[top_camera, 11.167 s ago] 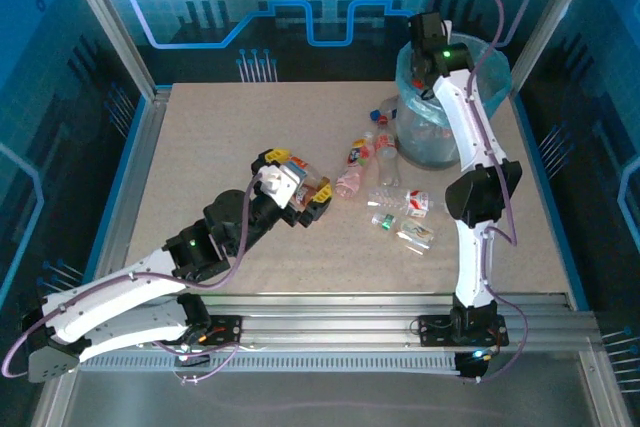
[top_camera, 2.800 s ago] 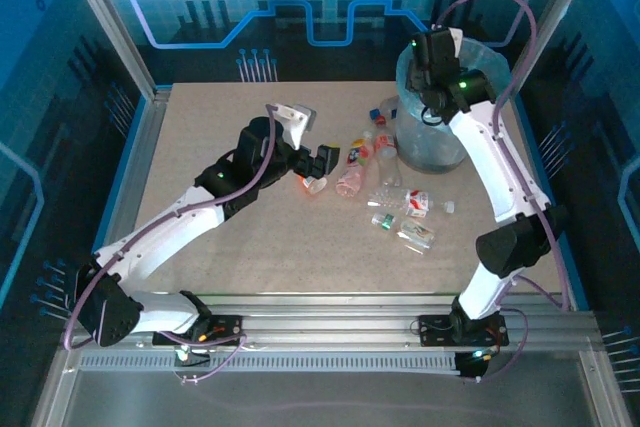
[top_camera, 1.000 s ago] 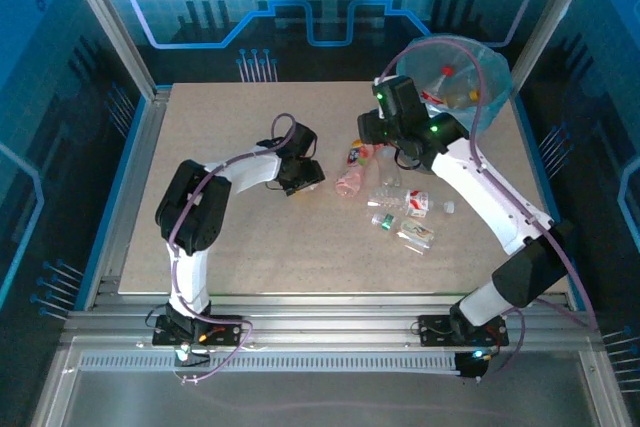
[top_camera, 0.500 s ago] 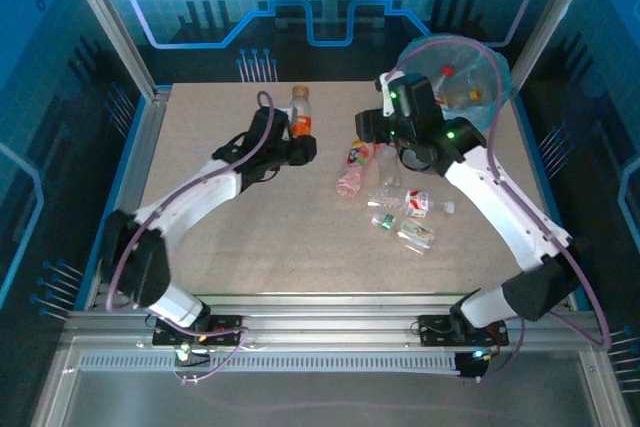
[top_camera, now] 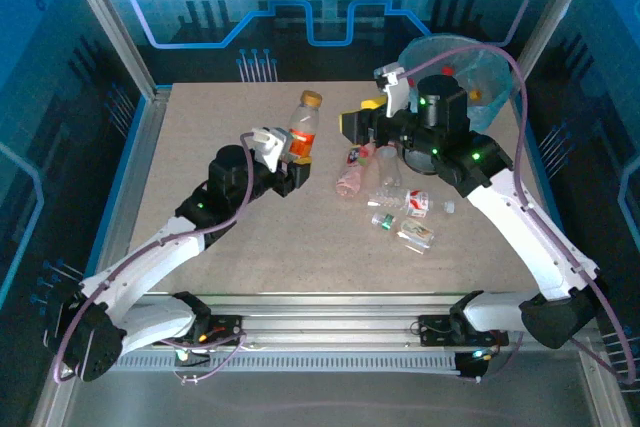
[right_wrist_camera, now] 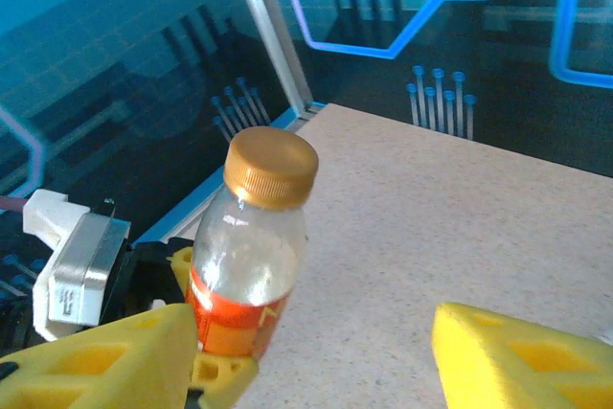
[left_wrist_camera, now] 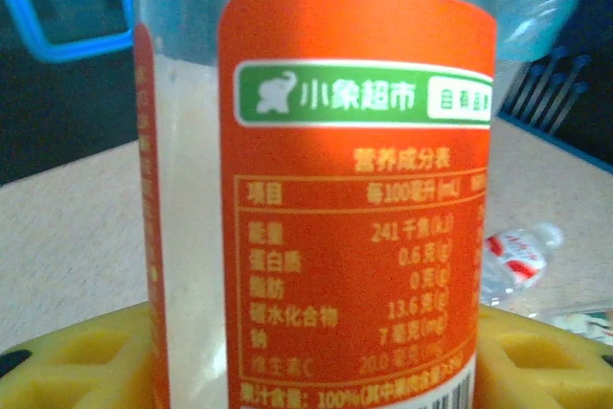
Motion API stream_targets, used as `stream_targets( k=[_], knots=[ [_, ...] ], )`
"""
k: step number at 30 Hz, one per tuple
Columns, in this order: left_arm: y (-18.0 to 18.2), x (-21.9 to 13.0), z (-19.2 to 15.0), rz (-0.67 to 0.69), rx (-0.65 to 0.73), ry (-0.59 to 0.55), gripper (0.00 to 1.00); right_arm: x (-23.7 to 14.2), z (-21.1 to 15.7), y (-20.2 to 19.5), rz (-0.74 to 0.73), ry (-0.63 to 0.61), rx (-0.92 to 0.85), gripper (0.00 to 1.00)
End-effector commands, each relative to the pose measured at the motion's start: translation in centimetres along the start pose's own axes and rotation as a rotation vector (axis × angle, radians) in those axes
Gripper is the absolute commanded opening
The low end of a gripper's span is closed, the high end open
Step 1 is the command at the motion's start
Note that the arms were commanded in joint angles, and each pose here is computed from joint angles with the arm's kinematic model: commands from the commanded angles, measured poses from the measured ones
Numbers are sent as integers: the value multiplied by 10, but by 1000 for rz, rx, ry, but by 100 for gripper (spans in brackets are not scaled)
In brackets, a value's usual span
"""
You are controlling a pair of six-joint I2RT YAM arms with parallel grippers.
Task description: Put the plastic bottles in the bin
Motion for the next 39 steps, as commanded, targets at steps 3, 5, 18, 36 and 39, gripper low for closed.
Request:
stream_targets(
  k=[3, 5, 18, 36, 39],
  knots=[
    [-20, -12, 20, -104, 113, -116, 59, 6, 12, 26, 125, -45, -80, 67],
    [-21, -12, 19, -106, 114, -115, 59, 9, 12, 27, 123, -39, -86, 67],
    [-31, -16, 17, -181, 158, -120, 58, 31, 11, 35, 214, -6, -27, 66],
    [-29, -14, 13, -146, 181, -105, 72, 31, 6, 20, 65, 39, -13, 28],
    [-25, -14, 15, -101, 176, -124, 88, 25, 8, 9, -38, 26, -7, 21]
  ],
)
Point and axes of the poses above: each hand's point on the last joint's axis, 136 mm out from that joint toward the fingers, its own x axis out along the fingers, its own y axis along the line the jaws close on, z = x × y, the point moved 8 cm from there along -x, back along the fingers, and after that the axes turned 5 degrees about -x, right-handed, at the moved point
